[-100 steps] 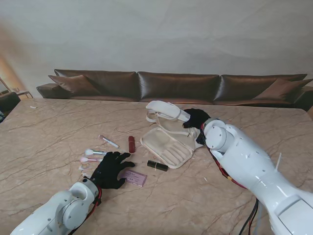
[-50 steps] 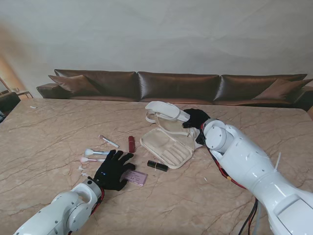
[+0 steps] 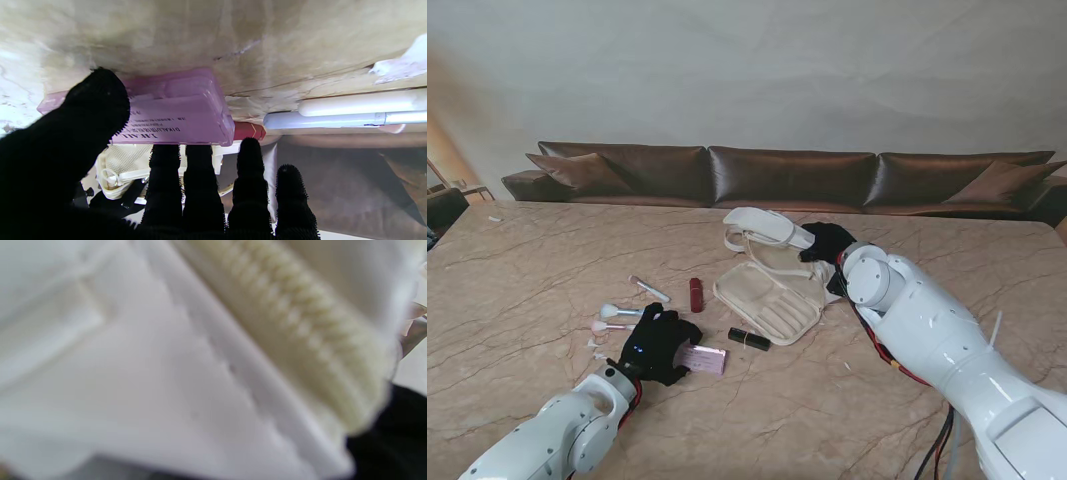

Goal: Pack the cosmetics bag

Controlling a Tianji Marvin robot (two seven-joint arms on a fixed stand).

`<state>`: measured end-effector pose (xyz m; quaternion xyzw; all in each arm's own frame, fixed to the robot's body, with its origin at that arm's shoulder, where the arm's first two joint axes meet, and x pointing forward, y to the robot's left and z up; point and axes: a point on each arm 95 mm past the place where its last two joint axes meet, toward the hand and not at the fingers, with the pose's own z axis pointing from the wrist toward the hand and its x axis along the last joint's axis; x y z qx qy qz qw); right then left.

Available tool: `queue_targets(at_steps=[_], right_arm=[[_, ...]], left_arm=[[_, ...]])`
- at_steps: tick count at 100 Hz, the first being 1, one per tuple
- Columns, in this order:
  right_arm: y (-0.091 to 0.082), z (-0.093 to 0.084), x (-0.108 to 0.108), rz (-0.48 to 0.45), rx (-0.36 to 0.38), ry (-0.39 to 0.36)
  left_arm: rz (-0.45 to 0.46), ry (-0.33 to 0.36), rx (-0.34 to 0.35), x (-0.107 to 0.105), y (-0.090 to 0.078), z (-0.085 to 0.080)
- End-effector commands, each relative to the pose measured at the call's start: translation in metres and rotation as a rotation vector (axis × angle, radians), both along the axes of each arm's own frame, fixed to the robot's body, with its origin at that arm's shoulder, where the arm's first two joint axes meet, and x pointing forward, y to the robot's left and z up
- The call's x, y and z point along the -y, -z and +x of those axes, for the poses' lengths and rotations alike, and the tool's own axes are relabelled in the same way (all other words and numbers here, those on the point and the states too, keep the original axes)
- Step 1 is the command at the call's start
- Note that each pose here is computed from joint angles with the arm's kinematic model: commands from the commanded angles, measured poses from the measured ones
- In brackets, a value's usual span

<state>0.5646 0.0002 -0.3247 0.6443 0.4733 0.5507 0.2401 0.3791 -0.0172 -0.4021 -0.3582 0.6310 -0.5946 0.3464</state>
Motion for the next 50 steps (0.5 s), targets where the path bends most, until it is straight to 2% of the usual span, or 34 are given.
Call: queue_targets(at_steps=[1,21,50], right_arm=[[0.0017,-0.0026,-0.0094,0.013,-0.007,-0.017],[0.0019,-0.0023,-0.0101,0.012,-0.007,-0.016],[0.0027,-0.0032,-0.0098,0.009,-0.010,-0.013]], left_arm=[[0.001,0.005,-0.046,0.0001,0.0152,-0.0081],[-0.040,0.002,-0.049,0.0013,0.0190,-0.0079],[-0.146,-0.055,-0.049,0.0022,0.0203,-0.0101]])
